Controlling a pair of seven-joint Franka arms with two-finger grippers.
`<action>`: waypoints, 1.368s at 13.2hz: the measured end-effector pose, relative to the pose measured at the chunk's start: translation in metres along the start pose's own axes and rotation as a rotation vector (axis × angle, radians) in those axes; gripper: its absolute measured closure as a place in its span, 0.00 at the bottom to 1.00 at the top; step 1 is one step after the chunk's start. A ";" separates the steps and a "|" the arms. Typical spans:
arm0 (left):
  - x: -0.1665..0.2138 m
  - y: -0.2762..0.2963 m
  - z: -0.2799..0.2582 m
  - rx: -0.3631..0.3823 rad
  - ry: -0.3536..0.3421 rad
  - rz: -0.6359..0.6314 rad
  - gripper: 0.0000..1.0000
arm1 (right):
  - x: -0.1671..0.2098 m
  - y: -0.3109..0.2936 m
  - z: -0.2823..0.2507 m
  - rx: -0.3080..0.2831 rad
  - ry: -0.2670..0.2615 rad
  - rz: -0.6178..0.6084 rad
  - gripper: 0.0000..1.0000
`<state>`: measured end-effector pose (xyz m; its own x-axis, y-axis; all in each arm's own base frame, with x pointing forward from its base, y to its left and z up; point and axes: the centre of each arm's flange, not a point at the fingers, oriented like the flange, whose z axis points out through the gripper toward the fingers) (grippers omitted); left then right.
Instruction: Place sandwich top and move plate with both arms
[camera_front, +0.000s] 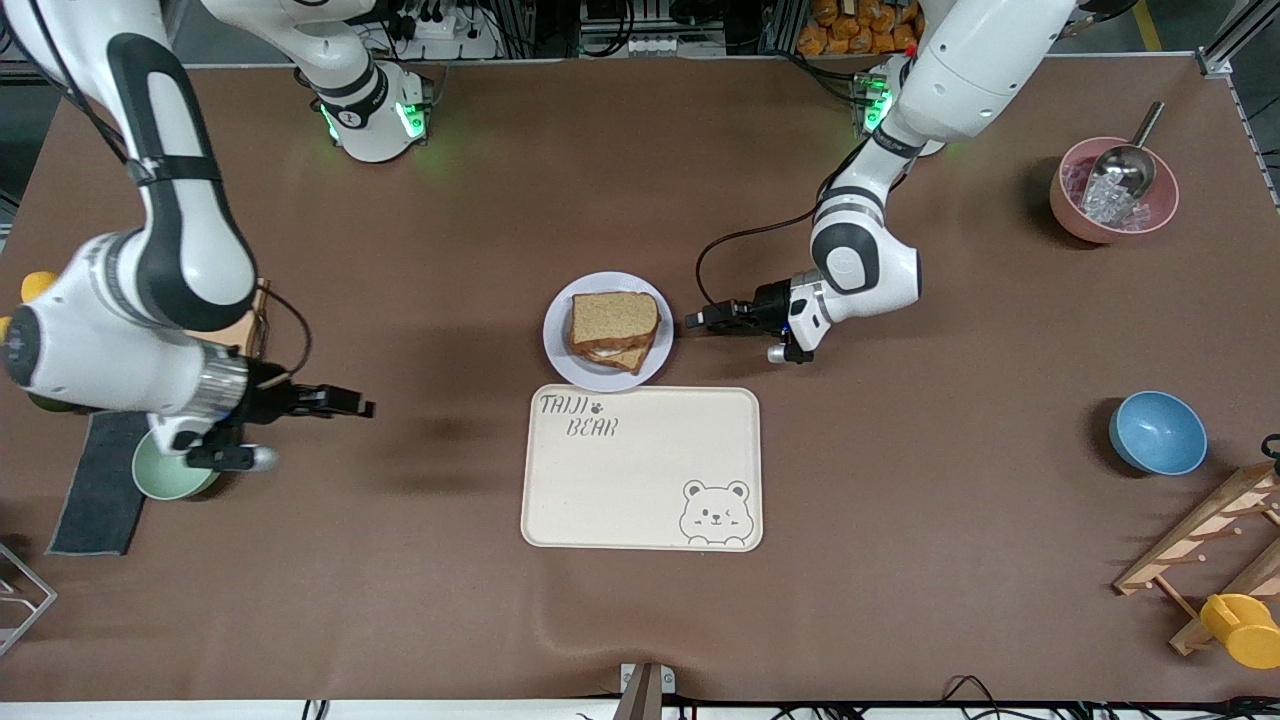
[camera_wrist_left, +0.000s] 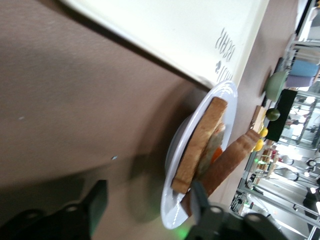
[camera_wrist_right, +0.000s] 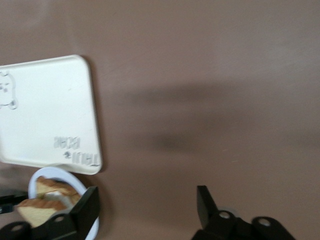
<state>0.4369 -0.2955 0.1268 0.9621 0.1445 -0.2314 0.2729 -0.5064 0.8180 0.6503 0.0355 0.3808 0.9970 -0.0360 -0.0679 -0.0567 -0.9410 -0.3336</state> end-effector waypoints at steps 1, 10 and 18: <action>0.001 0.001 0.003 -0.018 0.011 -0.009 0.30 | 0.004 0.013 -0.016 -0.029 0.011 -0.036 0.00; 0.004 -0.006 0.017 -0.161 -0.015 0.089 0.50 | -0.043 0.005 -0.197 -0.238 0.033 -0.215 0.00; 0.016 -0.014 0.023 -0.186 -0.005 0.150 0.57 | -0.125 -0.007 -0.309 -0.276 0.096 -0.216 0.00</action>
<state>0.4488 -0.3057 0.0997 0.9919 0.0752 -0.1026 0.1228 -0.3562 0.9263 0.5417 -0.0577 0.6820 0.9856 0.1542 0.0697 0.1586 -0.9853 -0.0628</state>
